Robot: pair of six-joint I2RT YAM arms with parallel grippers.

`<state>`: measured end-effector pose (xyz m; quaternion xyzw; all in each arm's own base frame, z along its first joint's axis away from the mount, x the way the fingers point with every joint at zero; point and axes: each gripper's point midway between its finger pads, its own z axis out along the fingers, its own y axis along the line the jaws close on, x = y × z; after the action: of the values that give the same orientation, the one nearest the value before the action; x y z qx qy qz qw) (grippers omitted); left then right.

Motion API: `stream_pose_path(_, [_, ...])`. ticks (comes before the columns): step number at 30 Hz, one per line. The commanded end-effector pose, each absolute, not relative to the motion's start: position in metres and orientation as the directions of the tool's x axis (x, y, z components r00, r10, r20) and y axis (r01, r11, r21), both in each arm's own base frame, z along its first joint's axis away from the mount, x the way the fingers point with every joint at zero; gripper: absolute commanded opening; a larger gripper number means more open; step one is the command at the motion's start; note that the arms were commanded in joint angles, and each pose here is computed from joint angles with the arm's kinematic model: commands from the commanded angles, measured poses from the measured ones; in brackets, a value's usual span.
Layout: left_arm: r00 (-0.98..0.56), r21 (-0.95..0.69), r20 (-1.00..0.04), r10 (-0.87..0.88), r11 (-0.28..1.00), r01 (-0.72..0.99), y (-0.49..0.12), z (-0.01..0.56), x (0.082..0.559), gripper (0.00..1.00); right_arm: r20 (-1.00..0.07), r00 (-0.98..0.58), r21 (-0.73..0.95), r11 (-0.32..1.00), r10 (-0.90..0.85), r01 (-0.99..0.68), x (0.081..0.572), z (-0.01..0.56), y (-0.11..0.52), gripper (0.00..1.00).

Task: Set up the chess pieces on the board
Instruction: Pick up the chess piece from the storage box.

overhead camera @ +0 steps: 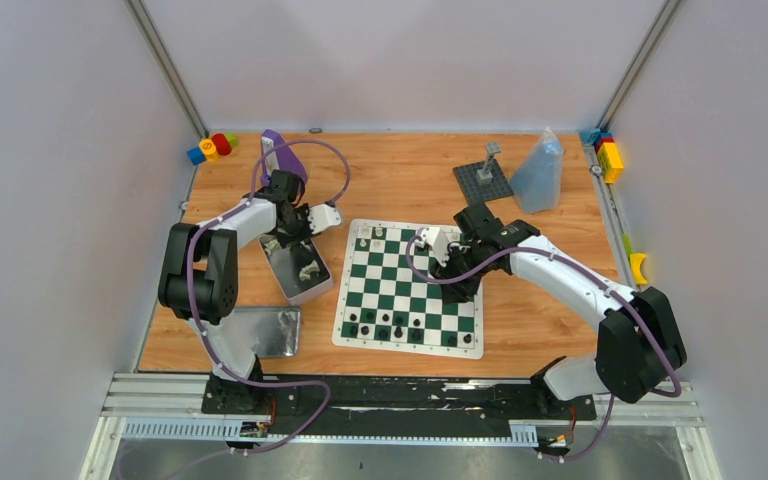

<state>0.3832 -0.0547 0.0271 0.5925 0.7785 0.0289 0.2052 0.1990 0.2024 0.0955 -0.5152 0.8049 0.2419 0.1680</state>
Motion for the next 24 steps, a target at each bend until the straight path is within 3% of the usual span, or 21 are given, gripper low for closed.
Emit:
stream_pose_path(1, [-0.214, 0.301, -0.284, 0.935, 0.299, 0.905, -0.054, 0.034, 0.386, 0.27, -0.550, -0.409, 0.223, 0.344, -0.728, -0.912, 0.202, 0.098, 0.208, 0.25])
stream_pose_path(14, [-0.243, 0.283, -0.425, 0.872, 0.382, 0.880, -0.064, 0.089, 0.354, 0.16, -0.632, -0.359, 0.228, 0.277, -0.687, -0.933, 0.211, 0.127, 0.229, 0.25])
stream_pose_path(24, [-0.245, 0.124, -0.696, 0.674, 0.450, 0.885, -0.114, 0.156, 0.312, 0.13, -0.844, -0.346, 0.303, 0.169, -0.410, -0.938, 0.254, 0.214, 0.293, 0.27])
